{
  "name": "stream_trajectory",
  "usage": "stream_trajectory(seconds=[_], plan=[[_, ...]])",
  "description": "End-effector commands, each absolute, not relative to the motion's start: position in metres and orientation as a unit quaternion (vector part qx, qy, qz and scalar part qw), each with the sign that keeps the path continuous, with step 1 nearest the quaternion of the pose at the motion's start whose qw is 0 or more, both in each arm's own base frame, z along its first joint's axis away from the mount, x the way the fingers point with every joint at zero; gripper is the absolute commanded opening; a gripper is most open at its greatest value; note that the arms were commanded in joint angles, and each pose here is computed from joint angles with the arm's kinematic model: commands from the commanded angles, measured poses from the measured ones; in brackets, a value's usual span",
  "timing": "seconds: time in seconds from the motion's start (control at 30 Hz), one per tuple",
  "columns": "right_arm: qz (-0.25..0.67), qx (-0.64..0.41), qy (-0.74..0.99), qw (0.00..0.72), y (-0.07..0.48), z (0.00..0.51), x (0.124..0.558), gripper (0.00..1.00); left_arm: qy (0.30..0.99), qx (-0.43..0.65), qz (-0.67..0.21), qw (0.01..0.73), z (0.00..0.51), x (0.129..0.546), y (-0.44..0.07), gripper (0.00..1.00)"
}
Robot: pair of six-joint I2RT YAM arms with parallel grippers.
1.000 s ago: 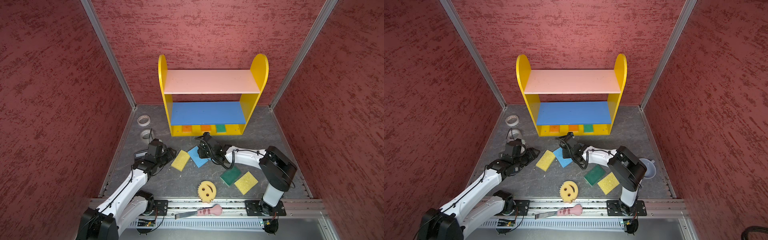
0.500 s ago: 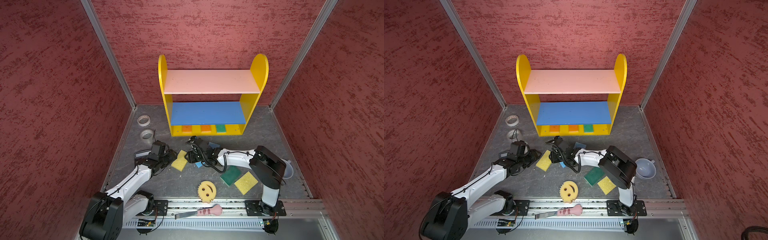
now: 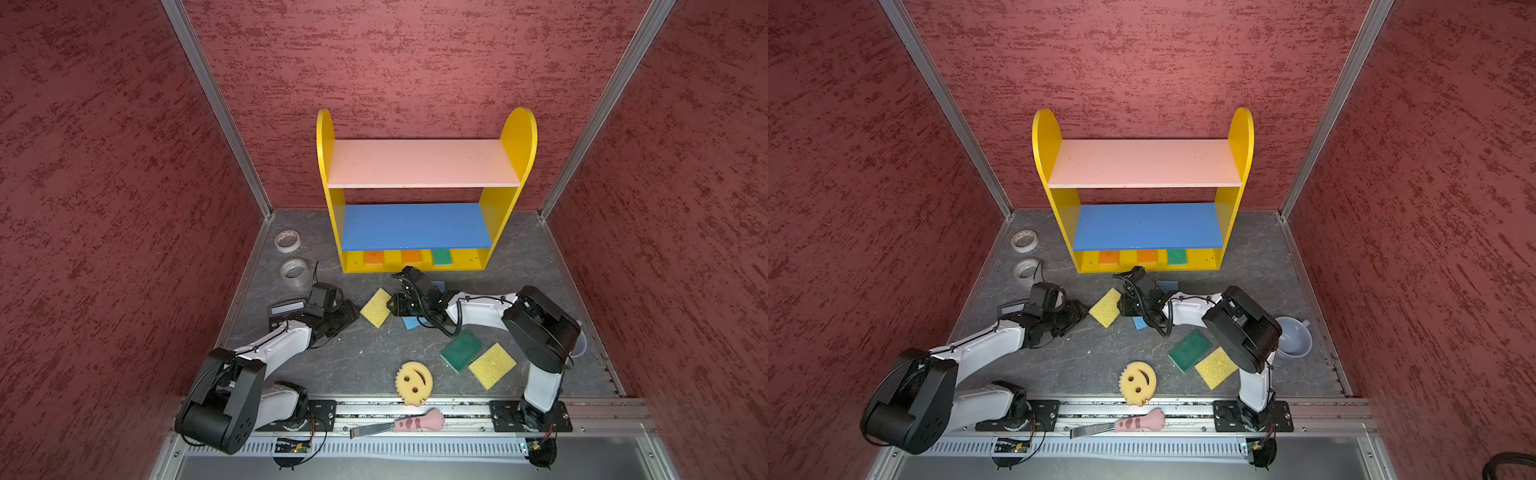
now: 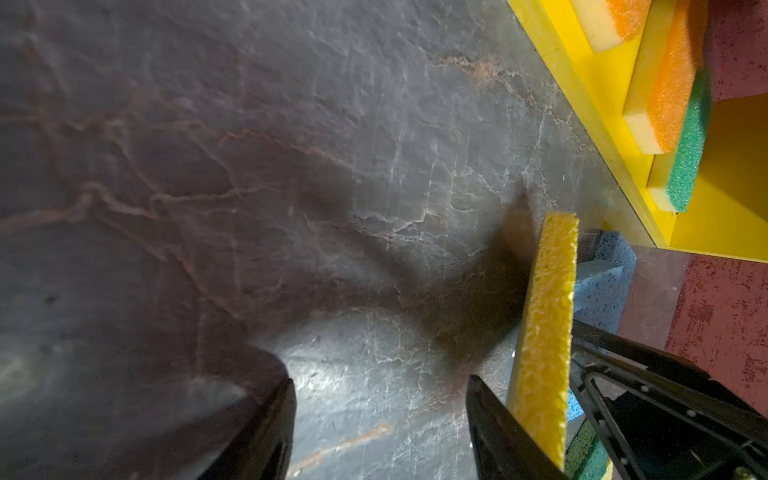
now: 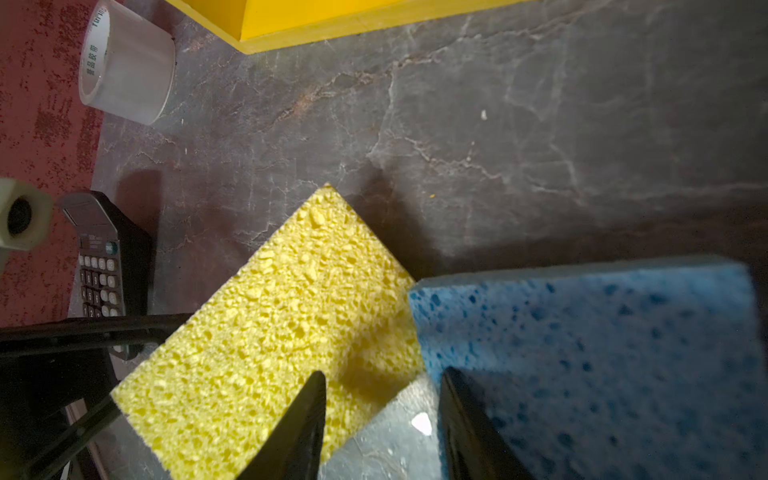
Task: Place and organize the cleaning sponges onto the shelf
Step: 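Grasp the yellow sponge with the left gripper and raise it toward the right gripper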
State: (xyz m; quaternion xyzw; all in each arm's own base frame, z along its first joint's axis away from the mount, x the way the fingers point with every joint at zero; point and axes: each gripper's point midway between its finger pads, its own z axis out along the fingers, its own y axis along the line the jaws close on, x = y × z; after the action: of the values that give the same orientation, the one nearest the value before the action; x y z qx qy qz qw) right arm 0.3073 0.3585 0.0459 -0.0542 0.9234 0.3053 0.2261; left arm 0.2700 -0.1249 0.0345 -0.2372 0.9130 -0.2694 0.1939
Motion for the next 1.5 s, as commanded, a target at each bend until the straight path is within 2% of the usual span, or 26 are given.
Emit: stream_trajectory(seconds=[0.0,0.17,0.27,0.43,0.63,0.73,0.9,1.13,1.27,1.4,1.47], plan=[[0.308,-0.048,0.923,0.226,0.359,0.049,0.305,0.47,0.909,-0.226,-0.286,0.204,0.043,0.279,-0.135,0.65],[0.303,-0.060,0.927,0.213,0.365,0.041,0.303,0.47,0.902,-0.229,-0.297,0.216,0.056,0.286,-0.138,0.68],[0.296,-0.064,0.930,0.208,0.365,0.033,0.302,0.46,0.897,-0.232,-0.300,0.226,0.065,0.288,-0.138,0.77],[0.277,-0.061,0.935,0.212,0.357,0.022,0.302,0.46,0.894,-0.242,-0.300,0.229,0.071,0.285,-0.135,0.85],[0.270,-0.061,0.938,0.208,0.353,0.013,0.299,0.46,0.887,-0.257,-0.299,0.240,0.076,0.281,-0.128,0.87],[0.268,-0.062,0.939,0.205,0.352,0.010,0.298,0.46,0.883,-0.272,-0.297,0.240,0.076,0.281,-0.126,0.94],[0.268,-0.062,0.940,0.202,0.352,0.005,0.296,0.46,0.875,-0.260,-0.341,0.226,0.075,0.289,-0.146,0.97],[0.268,-0.058,0.940,0.203,0.349,0.004,0.295,0.46,0.886,-0.220,-0.369,0.176,0.055,0.300,-0.188,0.73],[0.267,-0.057,0.940,0.202,0.347,0.003,0.294,0.46,0.880,-0.220,-0.387,0.165,0.049,0.302,-0.200,0.54],[0.266,-0.055,0.942,0.199,0.346,0.000,0.294,0.46,0.881,-0.219,-0.382,0.175,0.054,0.303,-0.200,0.22],[0.264,-0.054,0.943,0.196,0.345,-0.002,0.294,0.46,0.883,-0.216,-0.375,0.182,0.059,0.302,-0.197,0.09]])
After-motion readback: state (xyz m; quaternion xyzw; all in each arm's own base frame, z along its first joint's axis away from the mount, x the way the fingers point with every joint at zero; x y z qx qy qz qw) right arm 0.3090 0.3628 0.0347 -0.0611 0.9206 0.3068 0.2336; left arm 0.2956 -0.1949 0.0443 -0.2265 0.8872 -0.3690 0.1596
